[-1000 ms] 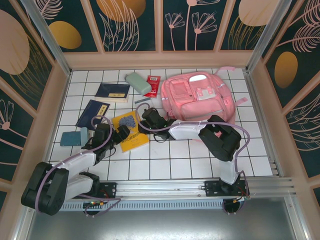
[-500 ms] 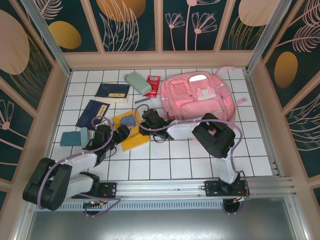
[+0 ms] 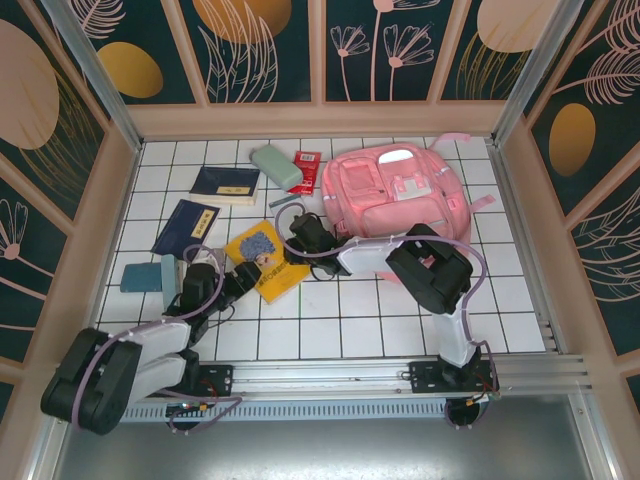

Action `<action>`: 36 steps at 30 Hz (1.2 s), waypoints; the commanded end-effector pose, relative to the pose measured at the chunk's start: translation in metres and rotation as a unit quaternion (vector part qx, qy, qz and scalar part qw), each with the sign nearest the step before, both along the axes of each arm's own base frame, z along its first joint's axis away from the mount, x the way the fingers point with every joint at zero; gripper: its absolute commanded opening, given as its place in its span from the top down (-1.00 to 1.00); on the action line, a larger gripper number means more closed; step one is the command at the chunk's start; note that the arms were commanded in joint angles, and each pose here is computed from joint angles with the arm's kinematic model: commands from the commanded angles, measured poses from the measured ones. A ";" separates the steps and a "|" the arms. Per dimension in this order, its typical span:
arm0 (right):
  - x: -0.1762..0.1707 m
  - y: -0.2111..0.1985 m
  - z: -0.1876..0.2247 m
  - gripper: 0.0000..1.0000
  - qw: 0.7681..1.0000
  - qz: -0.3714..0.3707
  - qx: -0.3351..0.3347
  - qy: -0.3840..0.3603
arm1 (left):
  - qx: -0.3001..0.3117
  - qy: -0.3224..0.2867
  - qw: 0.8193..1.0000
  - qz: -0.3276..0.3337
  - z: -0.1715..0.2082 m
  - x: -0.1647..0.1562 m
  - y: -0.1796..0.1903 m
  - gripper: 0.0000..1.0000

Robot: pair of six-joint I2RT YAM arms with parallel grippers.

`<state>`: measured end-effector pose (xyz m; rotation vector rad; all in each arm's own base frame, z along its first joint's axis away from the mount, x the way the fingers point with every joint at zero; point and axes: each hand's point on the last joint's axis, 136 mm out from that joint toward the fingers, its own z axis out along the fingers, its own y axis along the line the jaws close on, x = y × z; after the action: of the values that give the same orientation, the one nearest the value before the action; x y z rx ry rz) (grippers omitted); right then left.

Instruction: Pack the student bag

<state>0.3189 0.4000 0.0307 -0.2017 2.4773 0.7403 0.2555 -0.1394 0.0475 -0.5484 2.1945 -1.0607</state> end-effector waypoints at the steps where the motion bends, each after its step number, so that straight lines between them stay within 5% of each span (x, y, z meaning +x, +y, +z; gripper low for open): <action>1: -0.048 0.024 -0.011 0.52 0.995 0.065 0.034 0.061 | -0.116 -0.105 0.981 -0.113 0.073 -0.002 -0.050 -0.32; 11: -0.050 0.028 0.002 0.52 0.994 0.069 0.060 0.064 | -0.144 -0.165 0.969 -0.112 0.109 0.008 -0.054 -0.21; 23: -0.050 0.024 0.006 0.52 0.994 0.065 0.065 0.065 | -0.124 -0.152 0.977 -0.082 0.096 0.018 -0.048 -0.14; 36: -0.049 0.019 0.006 0.52 0.995 0.055 0.059 0.060 | 0.014 0.020 0.999 -0.041 0.010 0.021 -0.027 -0.06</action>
<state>0.2886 0.4124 0.0324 -0.2147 2.5133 0.8979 0.2928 -0.1735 0.1010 -0.4250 2.0794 -1.1945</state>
